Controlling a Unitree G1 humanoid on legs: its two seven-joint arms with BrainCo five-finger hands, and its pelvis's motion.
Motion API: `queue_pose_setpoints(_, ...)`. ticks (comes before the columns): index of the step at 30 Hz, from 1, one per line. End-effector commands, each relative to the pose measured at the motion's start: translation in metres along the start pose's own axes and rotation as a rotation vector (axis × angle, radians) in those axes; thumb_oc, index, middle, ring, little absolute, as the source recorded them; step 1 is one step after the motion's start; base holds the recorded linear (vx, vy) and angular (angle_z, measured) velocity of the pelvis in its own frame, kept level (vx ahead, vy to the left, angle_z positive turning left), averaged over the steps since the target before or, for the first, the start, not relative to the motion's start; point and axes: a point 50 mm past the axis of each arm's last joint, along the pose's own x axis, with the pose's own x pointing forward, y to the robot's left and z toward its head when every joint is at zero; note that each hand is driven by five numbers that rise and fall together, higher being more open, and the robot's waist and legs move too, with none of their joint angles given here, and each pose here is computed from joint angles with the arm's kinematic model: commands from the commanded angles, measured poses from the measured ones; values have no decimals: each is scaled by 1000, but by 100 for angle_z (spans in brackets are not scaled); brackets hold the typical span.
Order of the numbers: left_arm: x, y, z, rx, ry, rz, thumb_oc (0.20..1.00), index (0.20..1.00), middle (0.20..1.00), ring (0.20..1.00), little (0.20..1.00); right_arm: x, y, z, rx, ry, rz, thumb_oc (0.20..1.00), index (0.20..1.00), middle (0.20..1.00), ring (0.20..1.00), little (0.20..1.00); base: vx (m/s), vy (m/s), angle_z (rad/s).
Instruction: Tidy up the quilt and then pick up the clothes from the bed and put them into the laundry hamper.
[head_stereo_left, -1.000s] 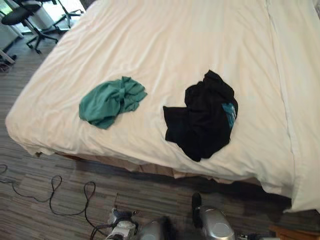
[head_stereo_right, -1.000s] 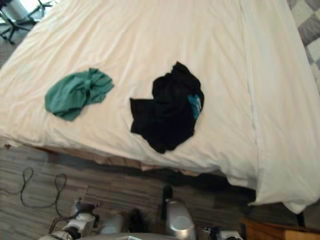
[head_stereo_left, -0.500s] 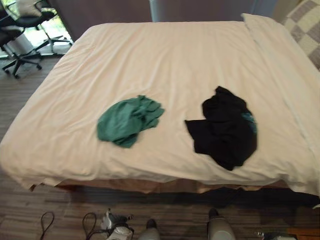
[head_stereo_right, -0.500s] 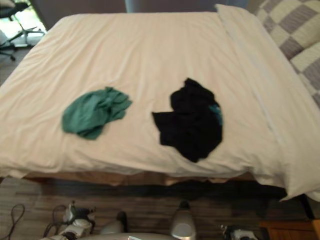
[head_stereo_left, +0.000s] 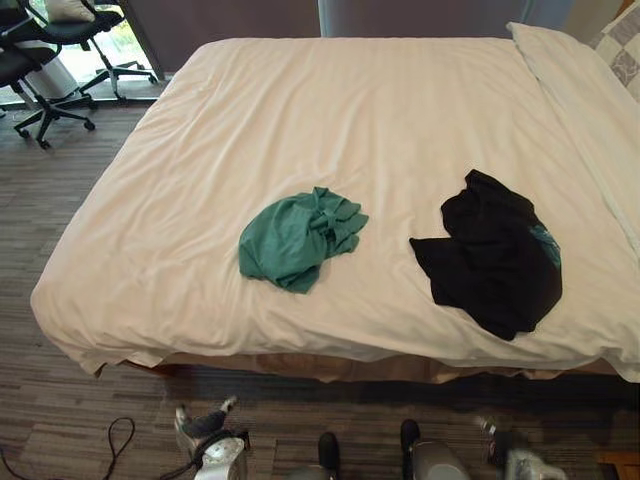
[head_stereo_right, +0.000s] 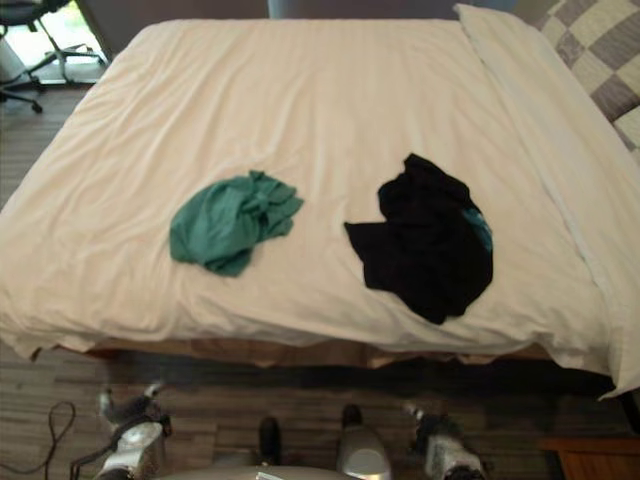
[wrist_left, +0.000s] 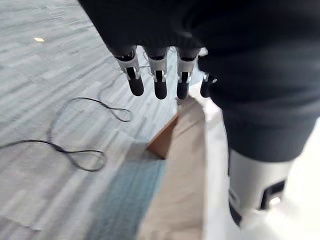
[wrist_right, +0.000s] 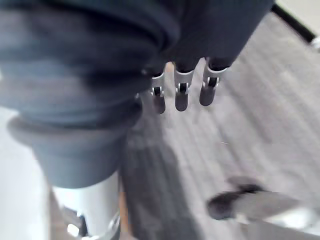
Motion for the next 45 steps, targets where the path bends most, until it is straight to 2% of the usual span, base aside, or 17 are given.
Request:
queue_pose_setpoints(1, 15, 24, 86, -76, -358, 85, 1000, 1000, 1000, 1000, 1000, -10, -30, 92, 56, -358, -224, 1000, 1000, 1000, 1000, 1000, 111, 3, 5)
queue_pose_setpoints(3, 3, 42, 137, -147, -554, 100, 1000, 1000, 1000, 1000, 1000, -35, -60, 146, 51, -588, -355, 1000, 1000, 1000, 1000, 1000, 101, 34, 5)
queue_pose_setpoints(5, -6, 53, 159, -179, -645, 144, 1000, 1000, 1000, 1000, 1000, -49, -70, 169, 85, -685, -352, 1000, 1000, 1000, 1000, 1000, 55, 44, 0)
queue_pose_setpoints(6, -17, 69, 178, -239, -728, 210, 1000, 1000, 1000, 1000, 1000, -68, -78, 194, 90, -814, -359, 1000, 1000, 1000, 1000, 1000, 45, 38, -3)
queue_pose_setpoints(8, -21, 79, 187, -260, -771, 243, 1000, 1000, 1000, 1000, 1000, -78, -81, 207, 74, -886, -367, 1000, 1000, 1000, 1000, 1000, 44, 12, -3)
queue_pose_setpoints(9, -28, 91, 203, -280, -838, 267, 1000, 1000, 1000, 1000, 1000, -93, -82, 225, 57, -960, -350, 1000, 1000, 1000, 1000, 1000, 52, -6, -4)
queue_pose_setpoints(12, -38, 104, 226, -265, -946, 281, 1000, 1000, 1000, 1000, 1000, -116, -76, 250, -11, -1090, -267, 1000, 1000, 1000, 1000, 1000, 72, -8, -3)
queue_pose_setpoints(20, -30, 75, 286, -47, -1026, 125, 1000, 1000, 1000, 1000, 1000, -159, -14, 324, -294, -1201, -127, 1000, 1000, 1000, 1000, 1000, 83, 1, 0)
queue_pose_setpoints(22, -26, 66, 312, 28, -1064, 99, 1000, 1000, 1000, 1000, 1000, -173, -3, 350, -340, -1228, -136, 1000, 1000, 1000, 1000, 1000, -90, 28, -2)
queue_pose_setpoints(25, -44, 48, 395, 96, -1237, 111, 1000, 1000, 1000, 1000, 1000, -223, 13, 414, -328, -1350, -176, 1000, 1000, 1000, 1000, 1000, -399, 40, -4)
queue_pose_setpoints(29, -69, 32, 442, 67, -1311, 129, 1000, 1000, 1000, 1000, 1000, -252, 23, 443, -361, -1403, -209, 1000, 1000, 1000, 1000, 1000, -208, 0, -16)
queue_pose_setpoints(34, -71, 29, 445, 64, -1310, 126, 1000, 1000, 1000, 1000, 1000, -254, 24, 445, -375, -1403, -214, 1000, 1000, 1000, 1000, 1000, -19, -1, -22)
queue_pose_setpoints(35, -77, -4, 447, 45, -1235, 79, 1000, 1000, 1000, 1000, 1000, -250, 50, 445, -476, -1377, -247, 1000, 1000, 1000, 1000, 1000, -42, -20, -1)
queue_pose_setpoints(36, -76, -12, 444, 52, -1197, 69, 1000, 1000, 1000, 1000, 1000, -246, 56, 443, -487, -1351, -247, 1000, 1000, 1000, 1000, 1000, -59, -34, -7)
queue_pose_setpoints(42, -46, -29, 410, 86, -939, 155, 1000, 1000, 1000, 1000, 1000, -235, 86, 428, -524, -1289, -195, 1000, 1000, 1000, 1000, 1000, -24, -10, -8)
queue_pose_setpoints(45, -38, -37, 394, 156, -893, 185, 1000, 1000, 1000, 1000, 1000, -232, 101, 419, -521, -1270, -156, 1000, 1000, 1000, 1000, 1000, 0, 0, 0)
